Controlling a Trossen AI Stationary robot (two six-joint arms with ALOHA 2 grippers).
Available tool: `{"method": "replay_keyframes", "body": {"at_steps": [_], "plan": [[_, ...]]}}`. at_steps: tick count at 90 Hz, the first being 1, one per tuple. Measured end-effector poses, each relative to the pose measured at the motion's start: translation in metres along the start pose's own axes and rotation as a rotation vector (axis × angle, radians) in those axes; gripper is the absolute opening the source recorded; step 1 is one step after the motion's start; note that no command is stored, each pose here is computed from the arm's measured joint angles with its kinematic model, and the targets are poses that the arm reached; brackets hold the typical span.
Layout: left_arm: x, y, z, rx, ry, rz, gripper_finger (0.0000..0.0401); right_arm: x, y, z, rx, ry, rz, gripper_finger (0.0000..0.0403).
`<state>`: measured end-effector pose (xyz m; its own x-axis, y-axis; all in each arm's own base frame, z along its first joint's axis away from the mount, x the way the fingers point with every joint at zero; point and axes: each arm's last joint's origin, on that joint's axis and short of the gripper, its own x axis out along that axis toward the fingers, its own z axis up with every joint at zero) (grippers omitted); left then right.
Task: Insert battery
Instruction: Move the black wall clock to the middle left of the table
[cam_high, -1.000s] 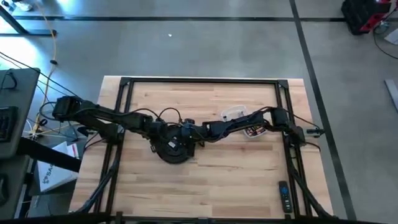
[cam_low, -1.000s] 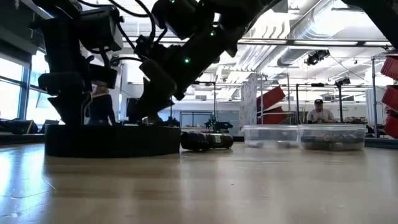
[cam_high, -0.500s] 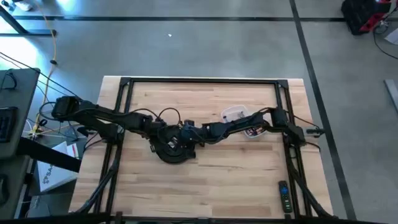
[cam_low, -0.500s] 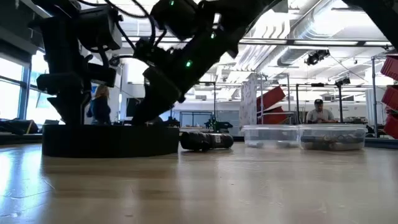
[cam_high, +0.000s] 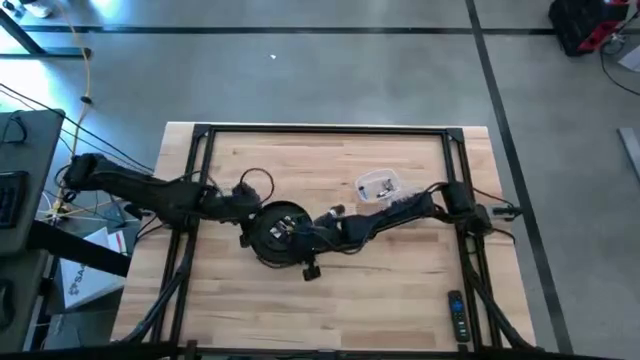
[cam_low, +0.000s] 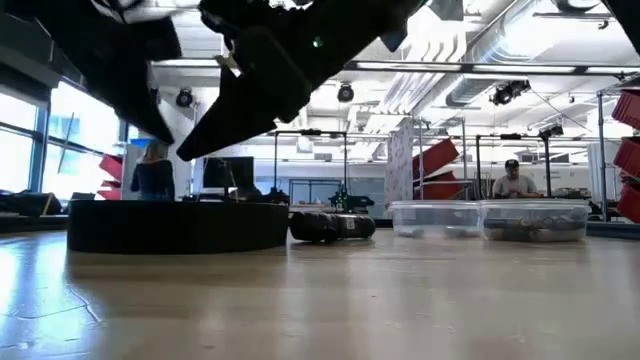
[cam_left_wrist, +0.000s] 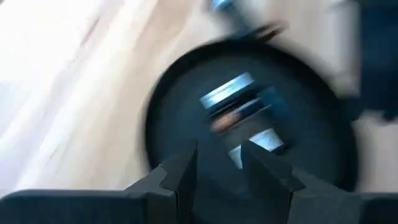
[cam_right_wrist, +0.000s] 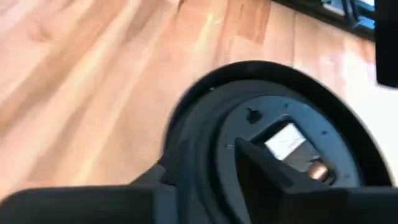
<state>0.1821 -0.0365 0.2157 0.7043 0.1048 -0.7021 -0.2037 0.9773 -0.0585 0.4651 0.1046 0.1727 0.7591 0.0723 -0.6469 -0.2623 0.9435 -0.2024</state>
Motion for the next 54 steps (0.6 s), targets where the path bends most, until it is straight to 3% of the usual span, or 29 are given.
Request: {"method": "replay_keyframes", "body": {"at_steps": [12,26,54], "plan": [[-0.002,-0.03,-0.013,0.165,-0.077,-0.179,0.0106,-0.003,0.023,0.005,0.05,-0.014,0.035,0.0146],[0.001,-0.055,-0.036,0.246,-0.125,-0.309,0.0106,-0.008,0.053,0.009,0.058,-0.024,-0.004,0.0158],[0.032,-0.077,-0.062,0.349,-0.157,-0.23,0.0091,-0.018,0.091,0.02,0.078,-0.113,-0.031,0.0156]]}}
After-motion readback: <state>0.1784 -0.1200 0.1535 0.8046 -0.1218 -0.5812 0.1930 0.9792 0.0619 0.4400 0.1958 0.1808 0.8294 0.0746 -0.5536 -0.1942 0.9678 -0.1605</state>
